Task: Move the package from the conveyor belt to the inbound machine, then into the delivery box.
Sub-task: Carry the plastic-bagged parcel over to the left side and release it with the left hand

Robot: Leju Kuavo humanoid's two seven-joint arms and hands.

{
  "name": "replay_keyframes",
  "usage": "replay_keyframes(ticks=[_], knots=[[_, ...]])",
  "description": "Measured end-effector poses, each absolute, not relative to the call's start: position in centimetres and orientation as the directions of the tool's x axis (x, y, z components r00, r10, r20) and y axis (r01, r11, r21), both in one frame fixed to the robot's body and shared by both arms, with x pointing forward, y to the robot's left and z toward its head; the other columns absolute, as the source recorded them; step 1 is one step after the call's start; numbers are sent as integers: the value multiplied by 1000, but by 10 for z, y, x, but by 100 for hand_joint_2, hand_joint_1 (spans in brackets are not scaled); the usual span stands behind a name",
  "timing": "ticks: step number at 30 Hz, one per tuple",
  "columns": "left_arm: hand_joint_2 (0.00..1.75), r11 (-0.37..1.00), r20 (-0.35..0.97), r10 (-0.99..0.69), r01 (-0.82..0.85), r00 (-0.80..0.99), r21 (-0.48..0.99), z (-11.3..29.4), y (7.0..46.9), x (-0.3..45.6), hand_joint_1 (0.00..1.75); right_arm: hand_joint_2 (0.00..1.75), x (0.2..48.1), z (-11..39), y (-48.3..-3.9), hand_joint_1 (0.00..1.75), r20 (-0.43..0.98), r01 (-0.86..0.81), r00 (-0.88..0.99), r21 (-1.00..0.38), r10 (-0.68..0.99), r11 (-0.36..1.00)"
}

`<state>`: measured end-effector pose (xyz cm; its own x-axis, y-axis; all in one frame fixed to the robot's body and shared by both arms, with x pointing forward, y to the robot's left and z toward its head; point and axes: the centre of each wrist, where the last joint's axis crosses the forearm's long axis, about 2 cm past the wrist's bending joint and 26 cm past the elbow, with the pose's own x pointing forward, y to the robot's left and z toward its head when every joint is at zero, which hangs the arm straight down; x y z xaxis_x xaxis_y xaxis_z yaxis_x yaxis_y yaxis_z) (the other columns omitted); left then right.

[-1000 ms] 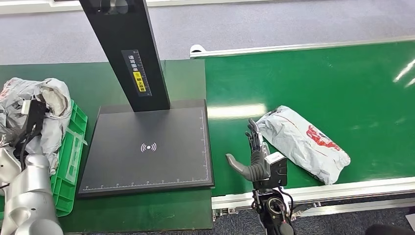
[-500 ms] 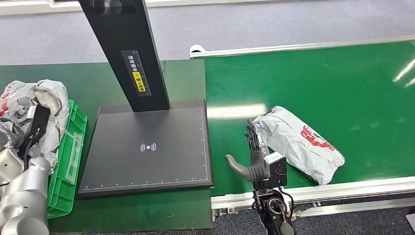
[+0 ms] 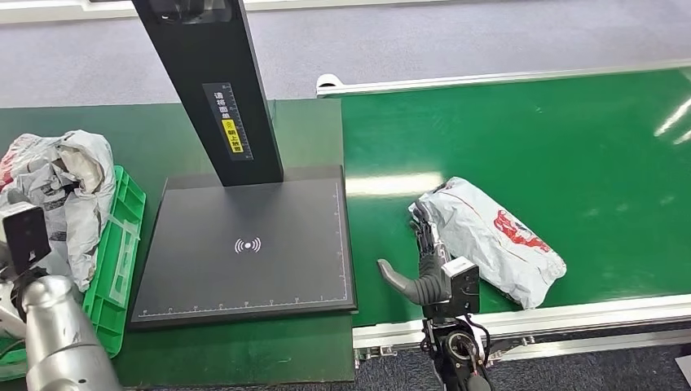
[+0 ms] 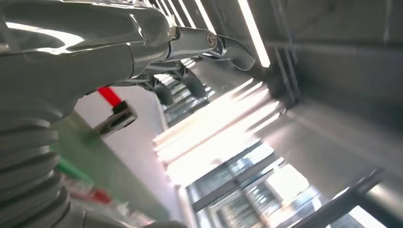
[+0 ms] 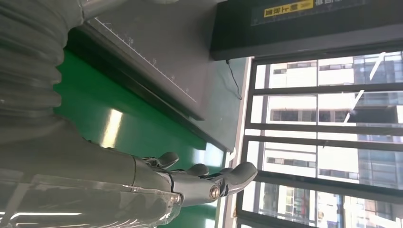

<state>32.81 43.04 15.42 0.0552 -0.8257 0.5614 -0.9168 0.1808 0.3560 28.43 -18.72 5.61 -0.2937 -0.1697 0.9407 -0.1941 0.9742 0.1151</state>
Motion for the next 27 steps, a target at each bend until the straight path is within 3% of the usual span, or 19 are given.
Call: replay_keyframes(ticks=[11, 27], knots=[[175, 116, 526, -837, -989, -150, -97, 235, 394, 279, 0, 175, 295, 65, -185, 0, 932, -238, -323, 88, -165, 967], [175, 198, 496, -825, -960, -272, -197, 252, 363, 267, 0, 175, 299, 69, -186, 0, 929, -247, -332, 78, -160, 966]])
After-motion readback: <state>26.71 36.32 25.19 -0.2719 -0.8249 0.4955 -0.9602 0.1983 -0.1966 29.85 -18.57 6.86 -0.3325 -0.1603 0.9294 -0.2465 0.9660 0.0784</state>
